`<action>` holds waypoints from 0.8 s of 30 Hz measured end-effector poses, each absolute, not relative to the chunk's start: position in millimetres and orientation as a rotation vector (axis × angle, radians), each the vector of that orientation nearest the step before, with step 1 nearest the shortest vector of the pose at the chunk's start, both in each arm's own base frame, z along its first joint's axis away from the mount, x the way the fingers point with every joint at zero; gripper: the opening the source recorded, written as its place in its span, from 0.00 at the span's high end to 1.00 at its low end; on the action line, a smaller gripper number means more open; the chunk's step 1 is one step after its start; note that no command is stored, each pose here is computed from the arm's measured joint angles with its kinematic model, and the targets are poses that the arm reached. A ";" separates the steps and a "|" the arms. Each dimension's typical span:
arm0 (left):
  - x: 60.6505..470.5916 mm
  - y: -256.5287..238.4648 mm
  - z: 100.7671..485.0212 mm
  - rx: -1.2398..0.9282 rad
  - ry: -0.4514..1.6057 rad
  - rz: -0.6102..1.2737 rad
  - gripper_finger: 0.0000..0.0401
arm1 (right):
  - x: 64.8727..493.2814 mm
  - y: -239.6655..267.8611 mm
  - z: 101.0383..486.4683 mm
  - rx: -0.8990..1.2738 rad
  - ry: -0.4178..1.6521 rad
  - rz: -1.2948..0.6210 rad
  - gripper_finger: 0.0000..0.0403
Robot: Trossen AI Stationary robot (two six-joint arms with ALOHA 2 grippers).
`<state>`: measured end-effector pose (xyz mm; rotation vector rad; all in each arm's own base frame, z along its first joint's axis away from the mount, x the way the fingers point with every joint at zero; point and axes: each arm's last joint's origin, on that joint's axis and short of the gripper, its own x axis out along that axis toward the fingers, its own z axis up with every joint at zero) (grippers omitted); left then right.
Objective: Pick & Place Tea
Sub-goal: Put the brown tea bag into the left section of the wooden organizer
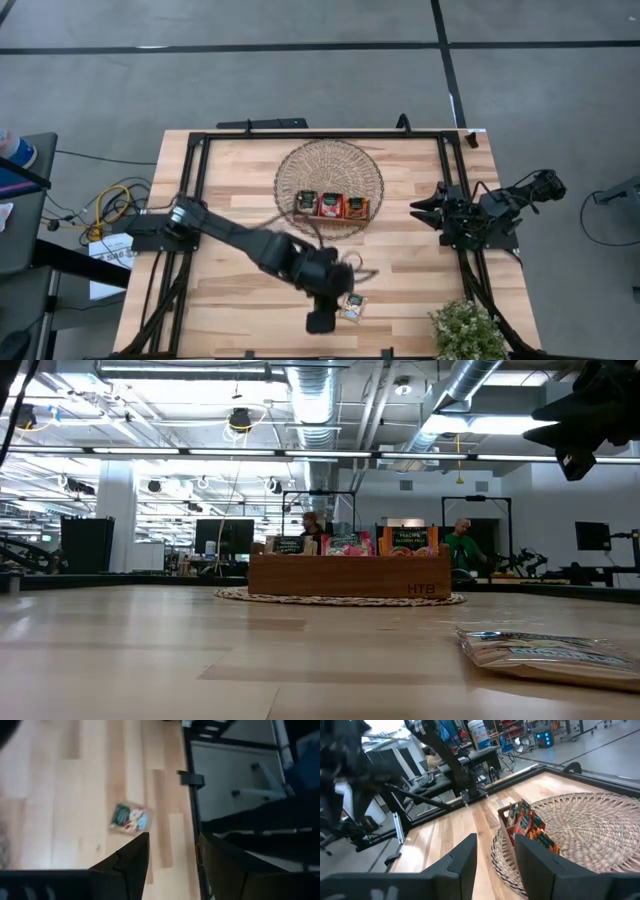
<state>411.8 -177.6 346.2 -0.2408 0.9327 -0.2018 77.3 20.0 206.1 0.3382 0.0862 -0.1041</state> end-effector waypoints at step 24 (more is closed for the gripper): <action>487.7 -193.4 203.2 0.060 0.967 -0.208 0.59 | 77.0 19.9 204.1 0.346 0.104 -0.109 0.70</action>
